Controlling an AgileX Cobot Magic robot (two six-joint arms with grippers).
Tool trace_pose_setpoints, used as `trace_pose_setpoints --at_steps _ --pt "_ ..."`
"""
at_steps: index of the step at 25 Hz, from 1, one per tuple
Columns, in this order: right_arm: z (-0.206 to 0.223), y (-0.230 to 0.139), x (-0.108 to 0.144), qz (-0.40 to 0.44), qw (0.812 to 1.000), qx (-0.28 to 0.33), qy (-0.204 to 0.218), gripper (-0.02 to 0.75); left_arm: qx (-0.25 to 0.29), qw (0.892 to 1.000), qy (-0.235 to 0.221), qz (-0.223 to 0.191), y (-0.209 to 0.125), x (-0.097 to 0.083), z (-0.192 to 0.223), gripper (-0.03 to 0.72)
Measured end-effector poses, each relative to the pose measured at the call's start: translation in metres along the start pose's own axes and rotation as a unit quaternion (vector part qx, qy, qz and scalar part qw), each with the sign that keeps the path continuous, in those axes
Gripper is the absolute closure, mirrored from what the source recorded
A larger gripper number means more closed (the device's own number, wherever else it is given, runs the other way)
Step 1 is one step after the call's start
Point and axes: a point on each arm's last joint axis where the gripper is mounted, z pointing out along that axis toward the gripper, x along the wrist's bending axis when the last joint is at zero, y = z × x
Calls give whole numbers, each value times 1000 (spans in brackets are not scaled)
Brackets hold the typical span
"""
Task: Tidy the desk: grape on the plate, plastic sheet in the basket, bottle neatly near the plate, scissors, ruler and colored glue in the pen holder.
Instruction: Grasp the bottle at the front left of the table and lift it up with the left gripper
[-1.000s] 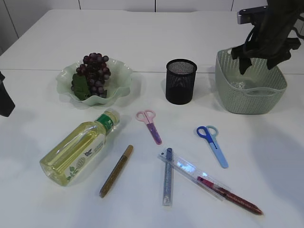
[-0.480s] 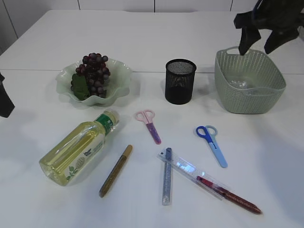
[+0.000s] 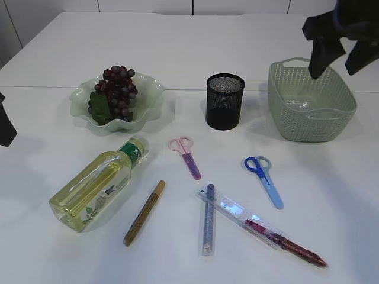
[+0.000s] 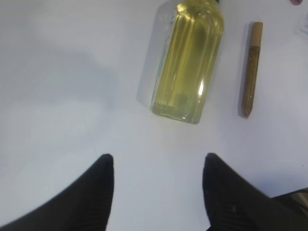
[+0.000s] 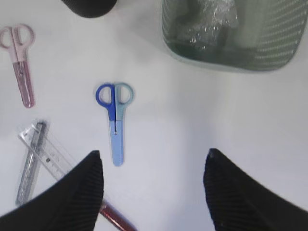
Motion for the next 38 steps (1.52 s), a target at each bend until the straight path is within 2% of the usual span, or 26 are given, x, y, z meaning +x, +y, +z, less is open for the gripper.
trace_pose_setpoints --at_steps 5,13,17,21,28,30,33,35,38 --pt "-15 -38 1 -1 1000 12 1 227 -1 1000 0 0 0 0 0 263" --pt "-25 -98 -1 -3 999 35 -5 227 -32 999 -1 2 6 0 0 263" --pt "-32 -119 -2 -4 999 33 -7 227 -26 999 -23 42 7 -4 5 263" --pt "-36 -125 -2 -4 1000 27 -8 227 3 997 -44 65 11 -16 23 263" --pt "-36 -125 -2 -4 1000 27 -8 227 66 989 -49 125 21 -51 67 261" --pt "-36 -125 -2 -4 1000 27 -8 227 76 987 -32 135 29 -56 77 241" --pt "-36 -125 -2 -4 1000 27 -8 227 95 985 -13 140 40 -56 92 165" --pt "-36 -125 -2 -4 1000 27 -8 227 106 984 -9 142 46 -56 102 111" --pt "-36 -125 -2 -4 1000 27 -8 227 111 984 -8 142 53 -58 110 84"
